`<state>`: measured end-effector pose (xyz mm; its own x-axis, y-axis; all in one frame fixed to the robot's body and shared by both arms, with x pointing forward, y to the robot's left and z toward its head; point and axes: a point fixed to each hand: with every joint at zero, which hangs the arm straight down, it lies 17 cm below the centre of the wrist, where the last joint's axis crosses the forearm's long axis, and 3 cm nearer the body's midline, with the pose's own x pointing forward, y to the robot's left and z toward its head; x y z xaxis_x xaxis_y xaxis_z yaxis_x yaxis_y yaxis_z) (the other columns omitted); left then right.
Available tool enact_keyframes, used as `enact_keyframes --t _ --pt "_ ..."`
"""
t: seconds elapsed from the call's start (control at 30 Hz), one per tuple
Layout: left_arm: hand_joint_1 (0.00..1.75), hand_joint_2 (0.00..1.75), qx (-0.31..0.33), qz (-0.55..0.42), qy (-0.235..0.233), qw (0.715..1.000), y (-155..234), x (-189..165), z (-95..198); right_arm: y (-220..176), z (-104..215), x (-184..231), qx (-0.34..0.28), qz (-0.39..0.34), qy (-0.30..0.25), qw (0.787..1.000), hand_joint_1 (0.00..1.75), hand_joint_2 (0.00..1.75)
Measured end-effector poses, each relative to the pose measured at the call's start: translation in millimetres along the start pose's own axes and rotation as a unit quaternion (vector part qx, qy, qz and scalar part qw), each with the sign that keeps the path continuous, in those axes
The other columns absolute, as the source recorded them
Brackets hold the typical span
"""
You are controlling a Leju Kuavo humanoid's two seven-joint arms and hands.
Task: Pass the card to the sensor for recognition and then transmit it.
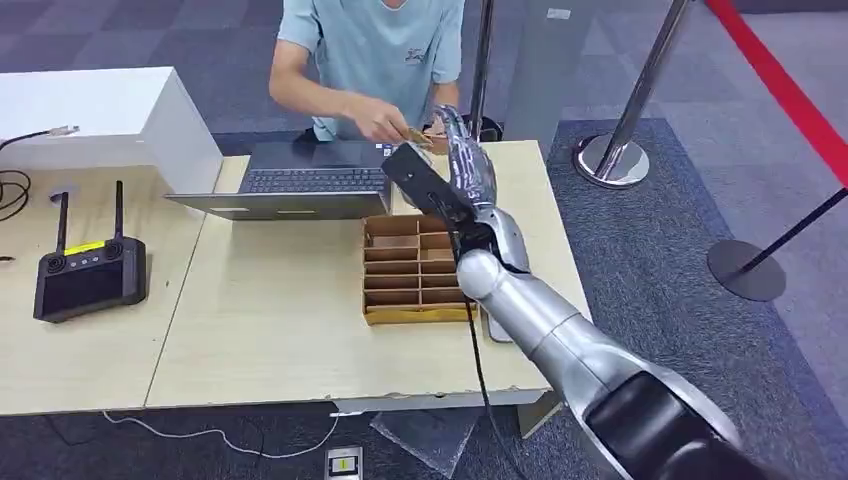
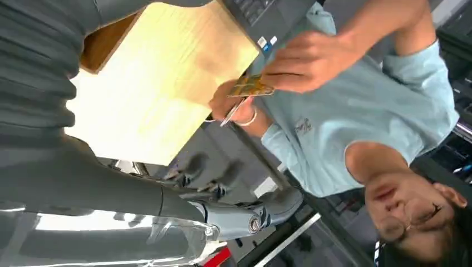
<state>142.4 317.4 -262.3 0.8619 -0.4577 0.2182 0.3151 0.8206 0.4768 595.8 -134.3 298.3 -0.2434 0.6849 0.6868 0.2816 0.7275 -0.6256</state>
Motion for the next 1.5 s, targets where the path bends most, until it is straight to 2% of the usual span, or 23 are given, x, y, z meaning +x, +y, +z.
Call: enact_keyframes --t 0.3,0.53,0.77,0.9,1.2,1.5 --pt "0.00 1.75 0.001 0.001 0.005 1.000 -2.1 -6.4 1.4 -22.3 11.6 -15.2 -0.022 0.024 -0.018 0.999 0.00 1.75" --pt "0.00 1.75 0.003 0.011 0.008 1.000 -2.3 -10.6 2.1 -53.7 42.7 -45.5 -0.063 0.039 -0.043 0.996 0.00 1.75" --pt "0.00 1.75 0.007 0.018 0.022 1.000 0.6 -21.5 1.7 -90.5 85.8 -90.4 -0.096 0.037 0.004 0.995 0.00 1.75" --pt "0.00 1.75 0.010 0.021 0.026 0.999 3.1 -24.0 0.9 -109.7 105.8 -102.9 -0.111 0.034 0.013 0.993 0.00 1.75" --pt "0.00 1.75 0.015 0.024 0.025 0.999 6.9 -24.3 -0.2 -140.9 123.6 -105.5 -0.138 0.024 0.014 0.990 0.00 1.75" --pt "0.00 1.75 0.016 0.022 0.032 0.999 9.0 -27.1 -1.0 -142.4 131.7 -99.2 -0.138 0.018 0.003 0.990 0.00 1.75"
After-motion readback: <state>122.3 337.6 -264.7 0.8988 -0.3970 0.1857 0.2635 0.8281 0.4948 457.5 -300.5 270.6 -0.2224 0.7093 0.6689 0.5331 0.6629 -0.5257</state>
